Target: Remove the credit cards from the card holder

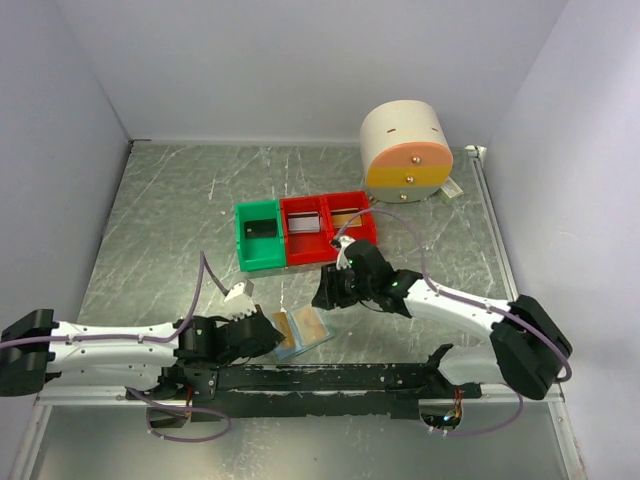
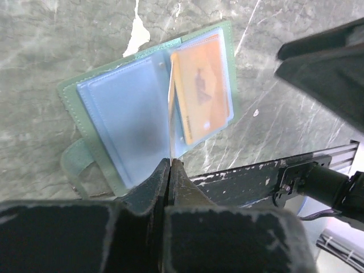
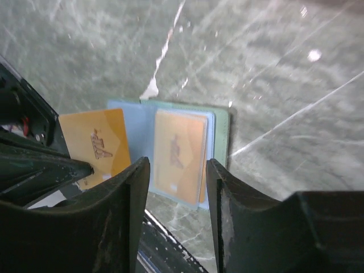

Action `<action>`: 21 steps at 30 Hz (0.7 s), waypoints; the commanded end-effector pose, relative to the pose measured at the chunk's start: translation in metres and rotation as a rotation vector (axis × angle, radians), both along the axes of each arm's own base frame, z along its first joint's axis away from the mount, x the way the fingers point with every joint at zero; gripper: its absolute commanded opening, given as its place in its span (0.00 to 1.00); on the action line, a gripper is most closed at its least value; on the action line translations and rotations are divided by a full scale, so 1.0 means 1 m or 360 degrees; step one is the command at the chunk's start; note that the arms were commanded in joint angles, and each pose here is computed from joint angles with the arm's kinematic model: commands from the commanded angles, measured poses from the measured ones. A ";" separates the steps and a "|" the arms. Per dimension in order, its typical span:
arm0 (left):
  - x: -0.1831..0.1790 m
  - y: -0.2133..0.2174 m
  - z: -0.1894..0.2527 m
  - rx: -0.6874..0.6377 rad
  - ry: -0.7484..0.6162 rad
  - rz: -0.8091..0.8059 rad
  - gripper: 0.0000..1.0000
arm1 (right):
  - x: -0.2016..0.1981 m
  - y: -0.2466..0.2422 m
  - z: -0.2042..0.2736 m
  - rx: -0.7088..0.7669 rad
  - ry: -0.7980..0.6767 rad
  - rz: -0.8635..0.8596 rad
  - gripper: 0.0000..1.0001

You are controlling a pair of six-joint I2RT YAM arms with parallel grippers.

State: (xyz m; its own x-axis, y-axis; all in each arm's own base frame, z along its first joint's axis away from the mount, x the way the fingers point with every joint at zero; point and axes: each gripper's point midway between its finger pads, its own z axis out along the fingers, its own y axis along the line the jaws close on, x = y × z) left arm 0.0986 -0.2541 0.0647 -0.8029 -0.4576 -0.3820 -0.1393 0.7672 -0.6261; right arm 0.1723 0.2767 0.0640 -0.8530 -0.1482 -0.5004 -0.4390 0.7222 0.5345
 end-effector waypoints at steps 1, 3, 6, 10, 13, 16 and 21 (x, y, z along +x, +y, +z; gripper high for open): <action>-0.002 0.015 0.010 0.0166 -0.0080 -0.0111 0.07 | 0.026 -0.015 0.022 0.0025 -0.0119 -0.0180 0.48; -0.001 0.011 0.020 0.0129 -0.0135 -0.0154 0.07 | 0.033 -0.024 0.027 0.0125 -0.0105 -0.0243 0.55; 0.002 0.002 0.036 0.0027 -0.0245 -0.0233 0.07 | 0.035 -0.030 0.038 0.0375 -0.0094 -0.0268 0.78; 0.004 -0.010 0.057 -0.0164 -0.0411 -0.0319 0.07 | 0.024 -0.029 0.059 0.0669 -0.0137 -0.0198 0.87; 0.004 -0.014 0.072 -0.0313 -0.0519 -0.0352 0.07 | 0.006 -0.021 0.077 0.0859 -0.0148 -0.0048 0.86; 0.003 -0.018 0.082 -0.0449 -0.0592 -0.0372 0.07 | -0.012 -0.014 0.089 0.1005 -0.0081 0.0099 0.81; 0.001 -0.024 0.096 -0.0599 -0.0673 -0.0407 0.07 | -0.026 -0.007 0.105 0.1185 -0.0035 0.0231 0.69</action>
